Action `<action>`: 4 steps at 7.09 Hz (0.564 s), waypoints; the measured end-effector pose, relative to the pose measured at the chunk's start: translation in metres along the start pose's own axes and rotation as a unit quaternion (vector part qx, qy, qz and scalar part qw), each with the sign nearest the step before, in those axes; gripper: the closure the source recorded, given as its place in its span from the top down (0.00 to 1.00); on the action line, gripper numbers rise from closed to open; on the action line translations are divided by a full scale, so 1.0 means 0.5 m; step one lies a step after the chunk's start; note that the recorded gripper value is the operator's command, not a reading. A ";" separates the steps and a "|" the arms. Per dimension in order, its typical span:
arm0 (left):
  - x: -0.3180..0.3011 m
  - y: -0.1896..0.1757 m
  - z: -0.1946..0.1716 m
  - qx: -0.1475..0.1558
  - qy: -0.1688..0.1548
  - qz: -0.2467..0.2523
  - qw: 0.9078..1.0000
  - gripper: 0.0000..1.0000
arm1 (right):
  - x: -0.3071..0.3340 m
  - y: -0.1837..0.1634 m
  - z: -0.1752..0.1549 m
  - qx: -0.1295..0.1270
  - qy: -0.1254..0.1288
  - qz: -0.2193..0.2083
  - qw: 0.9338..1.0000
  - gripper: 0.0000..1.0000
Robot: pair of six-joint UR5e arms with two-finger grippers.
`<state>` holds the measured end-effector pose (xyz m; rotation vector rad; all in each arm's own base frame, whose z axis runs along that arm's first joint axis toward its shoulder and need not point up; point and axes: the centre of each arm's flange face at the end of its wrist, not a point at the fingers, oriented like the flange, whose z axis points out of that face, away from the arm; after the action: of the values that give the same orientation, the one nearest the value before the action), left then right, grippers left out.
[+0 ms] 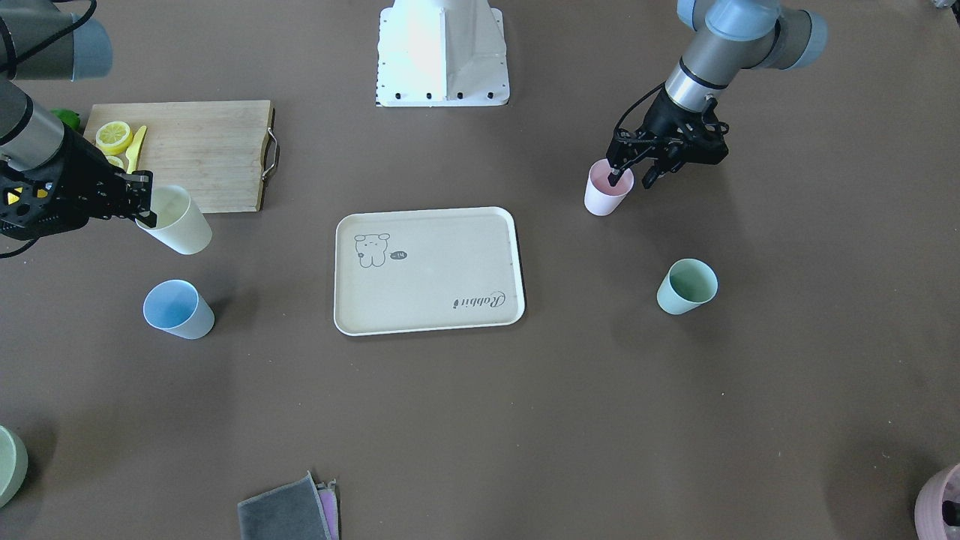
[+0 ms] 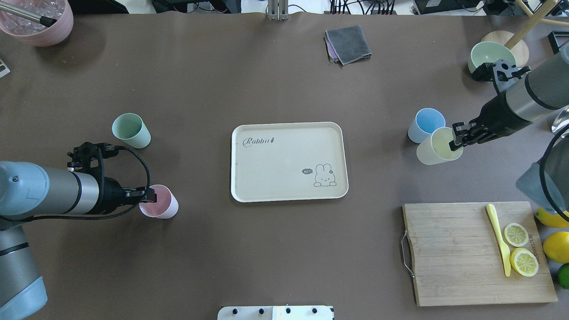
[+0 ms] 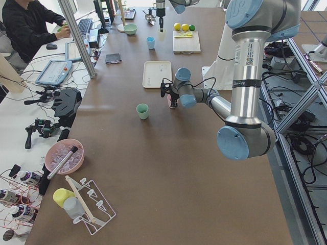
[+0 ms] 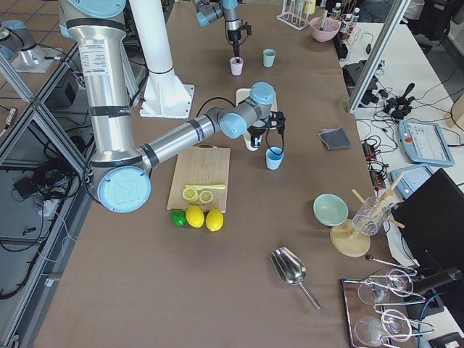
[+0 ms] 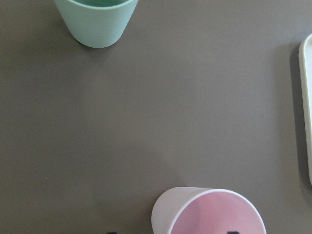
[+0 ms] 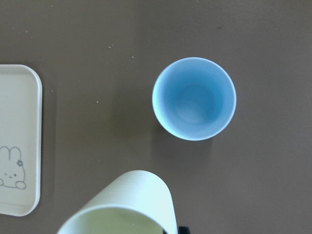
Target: Place all cups on tray
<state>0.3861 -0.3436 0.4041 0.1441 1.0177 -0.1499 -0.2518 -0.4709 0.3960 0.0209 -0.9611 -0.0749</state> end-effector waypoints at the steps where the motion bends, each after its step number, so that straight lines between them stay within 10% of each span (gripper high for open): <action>1: 0.001 -0.001 0.003 -0.001 0.000 0.000 1.000 0.00 | -0.039 -0.003 0.007 -0.002 -0.007 0.008 1.000 0.00; 4: 0.026 -0.001 -0.038 -0.002 0.021 0.002 1.000 0.00 | -0.201 0.014 0.079 -0.012 -0.015 0.015 1.000 0.00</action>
<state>0.3770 -0.3415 0.3832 0.1455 1.0588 -0.1411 -0.3413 -0.4557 0.3366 -0.0167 -0.9902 -0.0588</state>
